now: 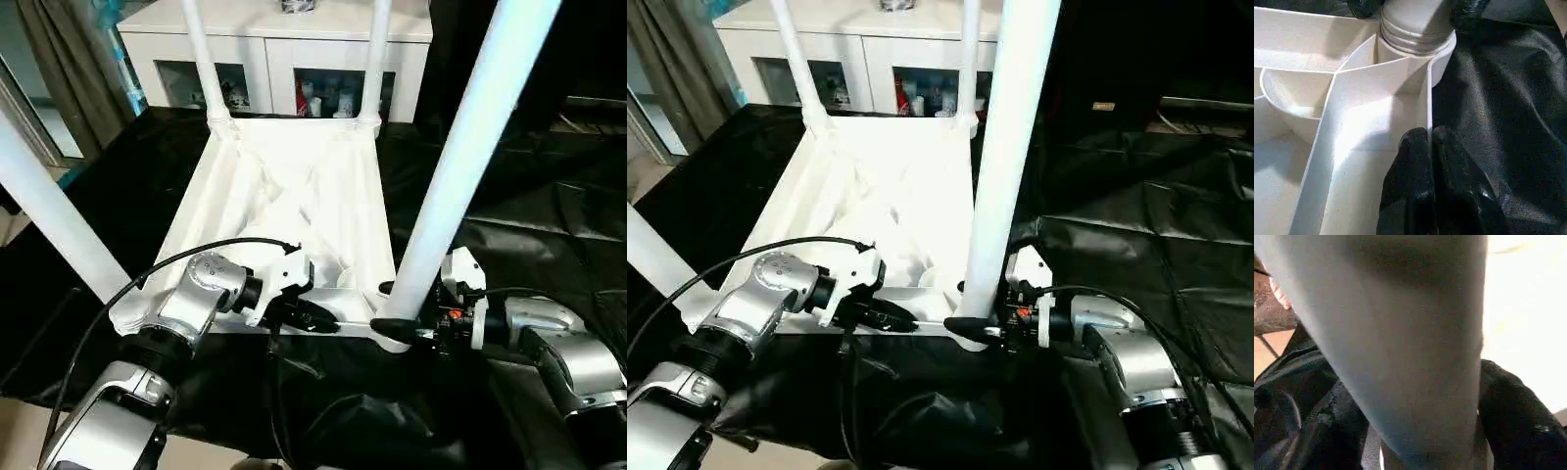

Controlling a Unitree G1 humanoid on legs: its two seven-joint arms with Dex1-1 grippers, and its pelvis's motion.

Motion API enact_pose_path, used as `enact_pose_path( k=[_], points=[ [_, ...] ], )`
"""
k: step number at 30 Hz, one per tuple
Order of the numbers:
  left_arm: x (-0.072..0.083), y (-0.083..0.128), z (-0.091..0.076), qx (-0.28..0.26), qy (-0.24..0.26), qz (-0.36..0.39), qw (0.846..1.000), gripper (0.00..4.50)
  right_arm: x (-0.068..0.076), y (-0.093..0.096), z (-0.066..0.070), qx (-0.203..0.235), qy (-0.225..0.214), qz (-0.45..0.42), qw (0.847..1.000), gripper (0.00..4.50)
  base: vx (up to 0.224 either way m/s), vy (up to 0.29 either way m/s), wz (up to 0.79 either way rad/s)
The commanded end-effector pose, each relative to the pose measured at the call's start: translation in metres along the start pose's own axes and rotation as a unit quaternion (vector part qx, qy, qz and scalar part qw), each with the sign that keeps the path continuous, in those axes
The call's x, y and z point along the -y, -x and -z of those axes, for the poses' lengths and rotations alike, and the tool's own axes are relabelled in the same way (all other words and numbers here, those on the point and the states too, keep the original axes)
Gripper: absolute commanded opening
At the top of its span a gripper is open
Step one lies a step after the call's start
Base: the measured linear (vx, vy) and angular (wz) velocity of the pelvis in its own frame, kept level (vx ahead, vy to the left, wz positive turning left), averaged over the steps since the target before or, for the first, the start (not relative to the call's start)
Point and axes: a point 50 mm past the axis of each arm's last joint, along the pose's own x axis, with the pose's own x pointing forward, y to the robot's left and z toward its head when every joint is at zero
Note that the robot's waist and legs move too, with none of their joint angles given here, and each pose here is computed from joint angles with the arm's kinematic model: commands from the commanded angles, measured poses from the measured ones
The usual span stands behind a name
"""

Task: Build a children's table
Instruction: Rotate leg to tighten

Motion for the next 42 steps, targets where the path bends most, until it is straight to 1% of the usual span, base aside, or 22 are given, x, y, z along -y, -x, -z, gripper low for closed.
enact_pose_path(
  k=[1,3,4,6,8,11,14,16,18,19,20,21,22,26,28,30,32,33,35,36,38,42],
  points=[
    [0.000,-0.002,-0.001,0.004,-0.002,0.001,1.000,0.00,-0.005,-0.003,0.002,-0.006,-0.003,-0.022,1.000,2.70,0.000,0.000,0.00],
    [0.000,-0.002,0.000,0.003,-0.002,-0.006,1.000,0.00,-0.006,-0.004,0.004,-0.005,-0.009,-0.025,1.000,2.70,0.000,0.000,0.00],
    [-0.001,-0.002,0.000,0.003,-0.001,-0.009,1.000,0.00,-0.007,-0.004,0.004,-0.005,-0.011,-0.026,1.000,2.55,0.000,0.000,0.00],
    [-0.002,-0.002,0.001,0.002,-0.003,-0.021,1.000,0.00,-0.008,-0.005,0.006,0.000,-0.018,-0.023,1.000,2.47,0.000,0.000,0.00],
    [-0.007,-0.005,0.001,-0.004,0.002,-0.053,0.999,0.00,-0.008,-0.009,0.010,0.016,-0.033,-0.004,0.999,2.38,0.000,0.000,0.00],
    [-0.016,-0.014,-0.004,0.002,0.014,-0.110,0.994,0.00,-0.006,-0.018,0.019,0.038,-0.059,0.055,0.996,2.26,0.000,0.000,0.00],
    [-0.022,-0.025,-0.011,0.012,0.018,-0.147,0.989,0.00,-0.007,-0.030,0.027,0.041,-0.072,0.111,0.990,2.23,0.000,0.000,0.00],
    [-0.027,-0.036,-0.018,0.017,0.025,-0.180,0.983,0.00,-0.005,-0.040,0.031,0.041,-0.072,0.161,0.983,2.16,0.000,0.000,0.00],
    [-0.030,-0.046,-0.024,0.024,0.029,-0.210,0.977,0.00,-0.001,-0.048,0.034,0.044,-0.092,0.215,0.971,2.12,0.000,0.000,0.00],
    [-0.032,-0.055,-0.030,0.031,0.037,-0.228,0.973,0.00,0.002,-0.055,0.035,0.042,-0.098,0.255,0.961,2.12,0.000,0.000,0.00],
    [-0.032,-0.057,-0.032,0.033,0.039,-0.232,0.971,0.00,0.003,-0.056,0.035,0.041,-0.100,0.266,0.958,2.09,-0.061,0.019,-0.05],
    [-0.033,-0.066,-0.038,0.040,0.040,-0.241,0.969,0.00,0.007,-0.062,0.035,0.039,-0.108,0.302,0.946,2.09,-0.053,0.030,-0.04],
    [-0.032,-0.071,-0.041,0.043,0.037,-0.239,0.969,0.00,0.008,-0.067,0.032,0.043,-0.110,0.312,0.943,2.09,-0.053,0.030,-0.04],
    [-0.028,-0.079,-0.047,0.047,0.026,-0.213,0.976,0.00,0.008,-0.078,0.019,0.073,-0.094,0.295,0.948,2.09,-0.015,0.040,-0.02],
    [-0.028,-0.077,-0.046,0.044,0.023,-0.203,0.978,0.00,0.007,-0.079,0.014,0.089,-0.093,0.277,0.952,2.72,0.000,0.000,0.00],
    [-0.028,-0.069,-0.040,0.037,0.016,-0.190,0.981,0.00,0.004,-0.076,0.007,0.102,-0.083,0.228,0.965,2.74,0.000,0.000,0.00],
    [-0.028,-0.064,-0.038,0.036,0.010,-0.181,0.983,0.00,0.001,-0.074,0.006,0.097,-0.071,0.201,0.972,3.01,0.000,0.000,0.00],
    [-0.027,-0.057,-0.033,0.030,0.007,-0.160,0.987,0.00,-0.002,-0.067,0.007,0.088,-0.061,0.164,0.981,3.20,0.000,0.000,0.00],
    [-0.026,-0.053,-0.030,0.025,0.005,-0.151,0.988,0.00,-0.004,-0.064,0.007,0.083,-0.057,0.145,0.984,3.20,0.000,0.000,0.00],
    [-0.022,-0.046,-0.026,0.023,-0.003,-0.117,0.993,0.00,-0.007,-0.055,0.009,0.067,-0.045,0.112,0.990,3.20,0.000,0.000,0.00],
    [-0.020,-0.042,-0.024,0.023,-0.003,-0.103,0.994,0.00,-0.009,-0.050,0.011,0.056,-0.041,0.093,0.993,3.20,0.000,0.000,0.00],
    [-0.011,-0.026,-0.015,0.016,-0.007,-0.040,0.999,0.00,-0.010,-0.028,0.014,0.028,-0.040,0.051,0.998,3.20,0.028,-0.026,0.03]
  ],
)
